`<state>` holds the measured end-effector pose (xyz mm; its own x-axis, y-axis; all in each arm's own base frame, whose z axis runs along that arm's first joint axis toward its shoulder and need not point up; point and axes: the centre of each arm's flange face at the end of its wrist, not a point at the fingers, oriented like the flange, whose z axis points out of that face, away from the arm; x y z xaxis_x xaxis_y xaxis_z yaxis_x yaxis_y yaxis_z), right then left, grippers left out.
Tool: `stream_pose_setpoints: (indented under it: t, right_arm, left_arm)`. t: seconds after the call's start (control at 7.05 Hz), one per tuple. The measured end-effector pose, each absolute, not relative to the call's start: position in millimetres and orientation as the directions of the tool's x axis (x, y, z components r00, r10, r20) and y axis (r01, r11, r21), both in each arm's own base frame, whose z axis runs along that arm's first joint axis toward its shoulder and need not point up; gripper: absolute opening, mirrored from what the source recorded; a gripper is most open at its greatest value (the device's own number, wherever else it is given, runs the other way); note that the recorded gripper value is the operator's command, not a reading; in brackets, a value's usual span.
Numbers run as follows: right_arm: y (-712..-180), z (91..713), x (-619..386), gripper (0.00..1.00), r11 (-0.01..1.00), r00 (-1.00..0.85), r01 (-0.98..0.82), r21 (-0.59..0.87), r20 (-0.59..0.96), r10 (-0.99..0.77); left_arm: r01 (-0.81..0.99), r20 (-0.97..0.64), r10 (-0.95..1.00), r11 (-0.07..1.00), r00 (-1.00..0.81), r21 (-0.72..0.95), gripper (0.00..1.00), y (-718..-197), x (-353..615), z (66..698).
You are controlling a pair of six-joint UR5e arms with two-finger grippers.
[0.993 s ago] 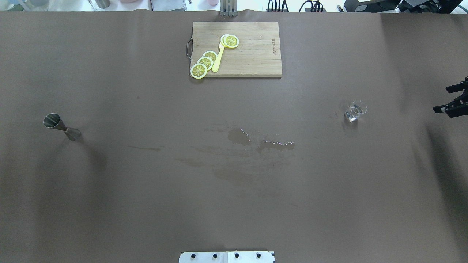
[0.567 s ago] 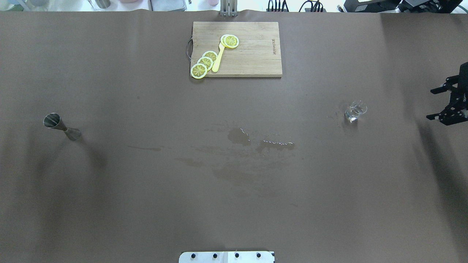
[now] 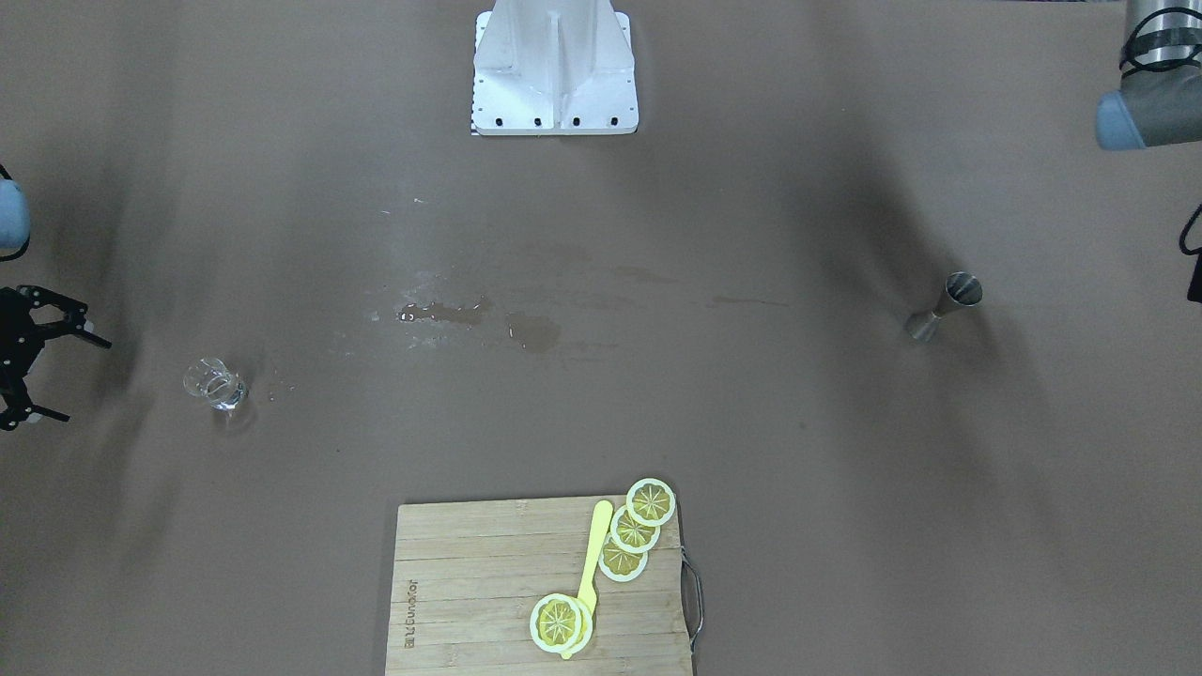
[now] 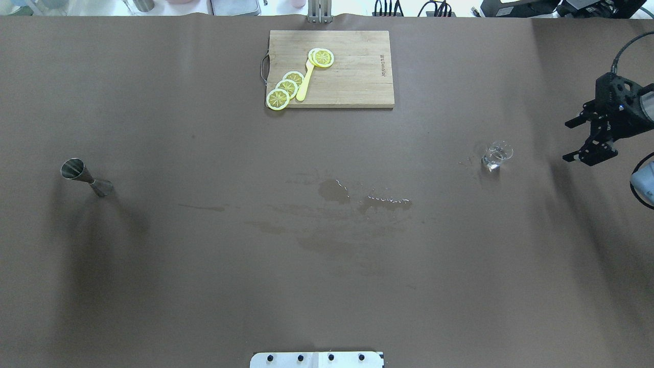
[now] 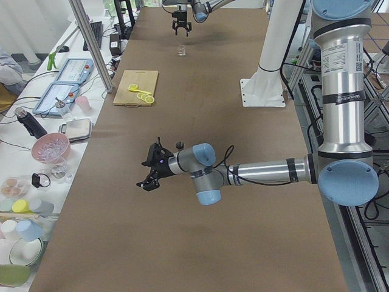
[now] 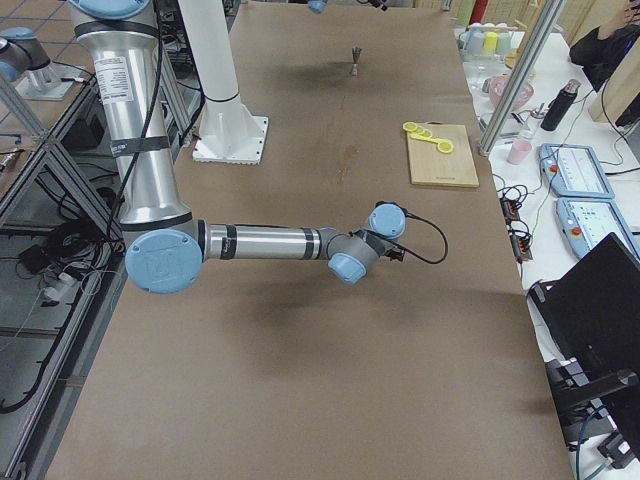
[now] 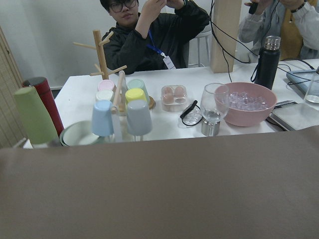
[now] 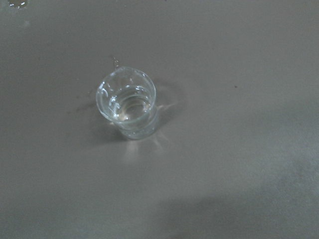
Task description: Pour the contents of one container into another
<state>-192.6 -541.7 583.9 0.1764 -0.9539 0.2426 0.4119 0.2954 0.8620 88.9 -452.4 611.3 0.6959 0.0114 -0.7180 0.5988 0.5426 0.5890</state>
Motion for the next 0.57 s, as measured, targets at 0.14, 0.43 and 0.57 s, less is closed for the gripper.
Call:
stream_pose_setpoints:
  t: [0.14, 0.43, 0.57]
  right_arm:
    - [-539.1, 583.1, -201.6, 1.00, 0.286, 0.158, 0.416, 0.863, 0.241, -0.958]
    - [-534.2, 585.9, -210.4, 1.00, 0.237, 0.114, 0.395, 0.888, 0.208, -0.971]
    - [-534.5, 587.4, -214.5, 1.00, 0.191, 0.100, 0.373, 0.908, 0.165, -0.981]
  left_arm:
    - [0.604, -0.705, -0.006, 0.521, 0.709, 0.604, 0.99, -406.9, 124.4, 608.1]
    - [0.622, -0.691, -0.023, 0.459, 0.723, 0.635, 0.99, -331.7, 167.6, 603.5]
    - [0.640, -0.698, -0.029, 0.428, 0.716, 0.638, 0.99, -307.0, 181.8, 602.3]
